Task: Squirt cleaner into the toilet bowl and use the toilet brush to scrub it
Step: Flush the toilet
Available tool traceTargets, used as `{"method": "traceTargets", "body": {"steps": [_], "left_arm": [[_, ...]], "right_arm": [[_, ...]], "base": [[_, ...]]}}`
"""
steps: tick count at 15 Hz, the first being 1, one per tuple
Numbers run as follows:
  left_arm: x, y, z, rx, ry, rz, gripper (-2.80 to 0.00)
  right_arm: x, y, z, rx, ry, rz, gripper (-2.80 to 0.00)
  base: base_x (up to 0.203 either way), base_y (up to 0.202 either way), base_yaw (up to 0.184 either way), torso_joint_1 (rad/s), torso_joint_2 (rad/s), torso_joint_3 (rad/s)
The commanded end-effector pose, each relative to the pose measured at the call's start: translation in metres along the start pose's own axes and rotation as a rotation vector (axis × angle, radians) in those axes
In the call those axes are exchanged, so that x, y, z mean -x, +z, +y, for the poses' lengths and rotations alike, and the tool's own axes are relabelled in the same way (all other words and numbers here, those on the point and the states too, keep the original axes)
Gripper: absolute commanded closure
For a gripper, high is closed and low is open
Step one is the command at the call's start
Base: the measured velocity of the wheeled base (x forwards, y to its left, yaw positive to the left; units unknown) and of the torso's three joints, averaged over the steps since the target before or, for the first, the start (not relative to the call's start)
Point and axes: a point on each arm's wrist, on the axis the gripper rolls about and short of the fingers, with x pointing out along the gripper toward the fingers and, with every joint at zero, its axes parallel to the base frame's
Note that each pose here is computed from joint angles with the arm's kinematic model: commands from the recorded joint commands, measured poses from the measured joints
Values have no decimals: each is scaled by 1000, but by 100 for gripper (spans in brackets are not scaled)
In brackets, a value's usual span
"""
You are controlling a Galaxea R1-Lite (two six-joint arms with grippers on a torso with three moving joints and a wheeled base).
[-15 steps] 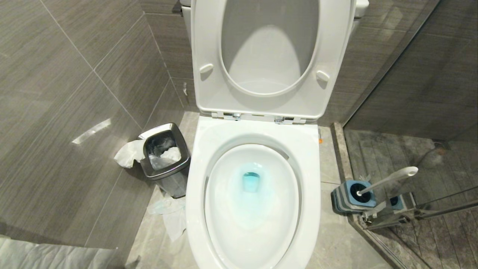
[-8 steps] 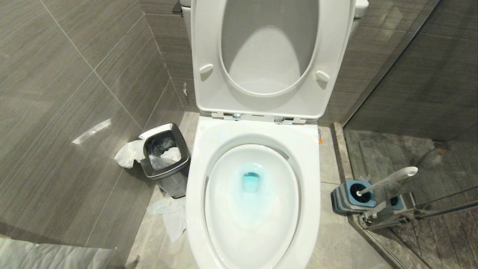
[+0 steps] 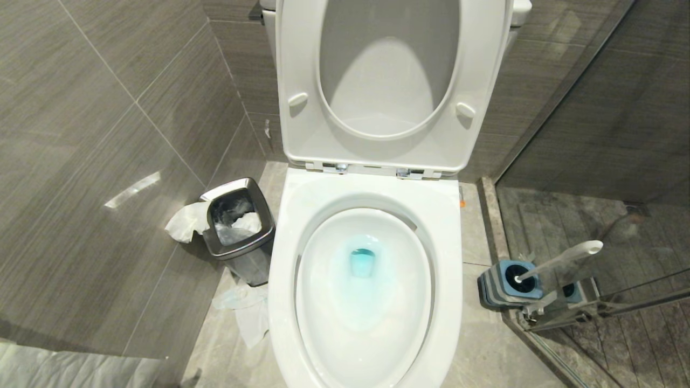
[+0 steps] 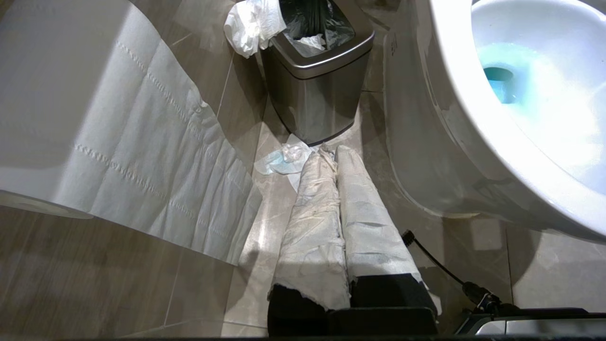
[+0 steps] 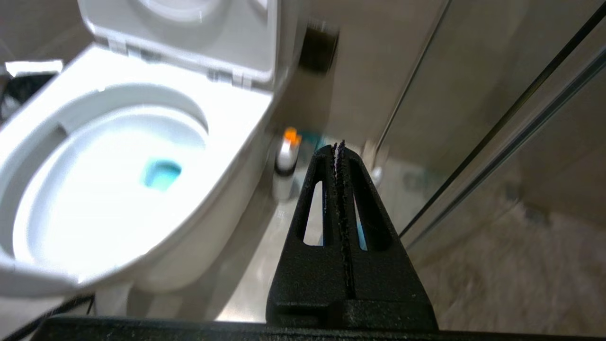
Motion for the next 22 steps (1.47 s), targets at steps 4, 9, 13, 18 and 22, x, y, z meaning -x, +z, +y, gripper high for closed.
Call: {"method": "traceTargets", "body": {"steps": [4,9,13,18,22], "left_arm": [[0,0,0,-1,0,1,0],[0,0,0,-1,0,1,0],[0,0,0,1,0,2,0],[0,0,0,1,0,3,0],[0,0,0,1,0,1,0]], "right_arm": [[-28,-79,7,-25,15,126,0],[-30,-103,9,-21,2,203,0],[-28,-113,9,-21,-37,284,0],[-28,-113,9,-102,-55,294,0],[-28,-114,9,-88,-50,293,0]], "base": [[0,0,0,0,0,0],[0,0,0,0,0,0],[0,0,0,0,0,0],[0,0,0,0,0,0],[0,0,0,0,0,0]]}}
